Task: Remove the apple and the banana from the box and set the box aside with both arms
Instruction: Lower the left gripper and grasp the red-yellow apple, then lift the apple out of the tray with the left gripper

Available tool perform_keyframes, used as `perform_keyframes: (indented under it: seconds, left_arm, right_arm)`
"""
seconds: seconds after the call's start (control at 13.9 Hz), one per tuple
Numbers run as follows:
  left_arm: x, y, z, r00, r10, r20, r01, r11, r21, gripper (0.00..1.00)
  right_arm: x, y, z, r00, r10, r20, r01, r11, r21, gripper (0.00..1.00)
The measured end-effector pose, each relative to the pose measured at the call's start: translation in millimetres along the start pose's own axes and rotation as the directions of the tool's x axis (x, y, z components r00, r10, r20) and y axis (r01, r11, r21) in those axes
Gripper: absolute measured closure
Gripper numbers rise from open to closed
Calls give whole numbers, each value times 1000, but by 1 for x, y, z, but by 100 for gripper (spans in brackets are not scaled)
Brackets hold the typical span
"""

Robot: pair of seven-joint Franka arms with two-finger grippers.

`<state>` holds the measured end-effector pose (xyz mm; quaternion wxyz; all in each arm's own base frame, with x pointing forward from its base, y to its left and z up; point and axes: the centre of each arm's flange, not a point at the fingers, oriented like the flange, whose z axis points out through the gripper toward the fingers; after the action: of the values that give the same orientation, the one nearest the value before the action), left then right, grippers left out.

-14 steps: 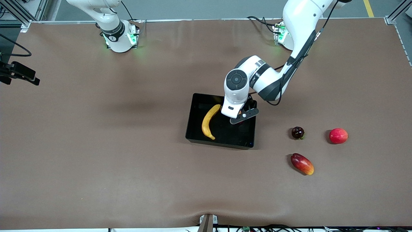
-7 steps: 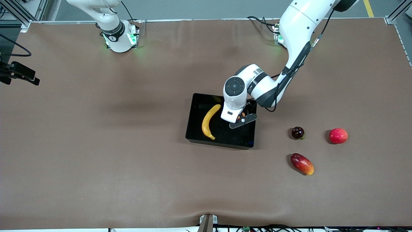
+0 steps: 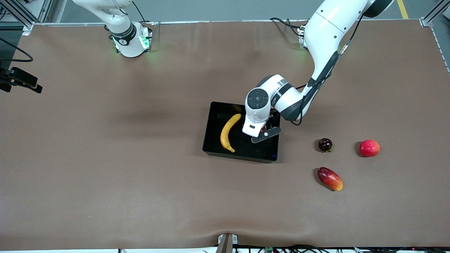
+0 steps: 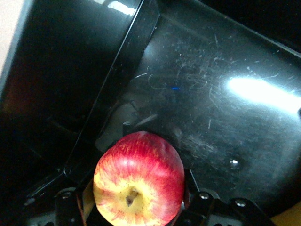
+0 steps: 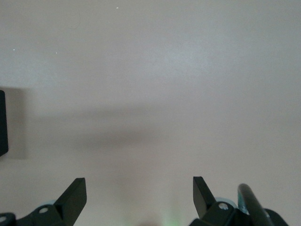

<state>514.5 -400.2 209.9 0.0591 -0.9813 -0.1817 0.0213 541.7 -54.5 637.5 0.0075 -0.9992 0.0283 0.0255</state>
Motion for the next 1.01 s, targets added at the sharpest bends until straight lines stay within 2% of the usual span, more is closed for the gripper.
perform_keyframes:
  seconds: [0.14, 0.29, 0.5, 0.65, 0.79, 1.01]
  left_arm:
    - [5, 2, -10, 1000, -6, -12, 6, 1000, -17, 26]
    - [16, 5, -43, 999, -21, -43, 19, 999, -45, 26]
    - [40, 2, -128, 994, -61, -94, 55, 997, -57, 26]
    - [64, -10, -178, 992, -35, -120, 28, 998, -58, 26]
    - [108, -45, -204, 991, 13, -130, -22, 998, -64, 26]
    - [186, -122, -210, 988, 98, -116, -107, 992, -74, 26]
  right_arm:
    - [0, 0, 0, 1000, 0, 0, 0, 1000, 0, 0]
    - [0, 0, 0, 1000, 0, 0, 0, 1000, 0, 0]
    - [0, 0, 0, 1000, 1, 1, -1, 1000, 0, 0]
    - [0, 1, 1, 1000, 1, 1, -1, 1000, 0, 0]
    - [1, 1, 1, 1000, 1, 2, -1, 1000, 0, 0]
    - [1, 1, 1, 1000, 1, 3, -1, 1000, 0, 0]
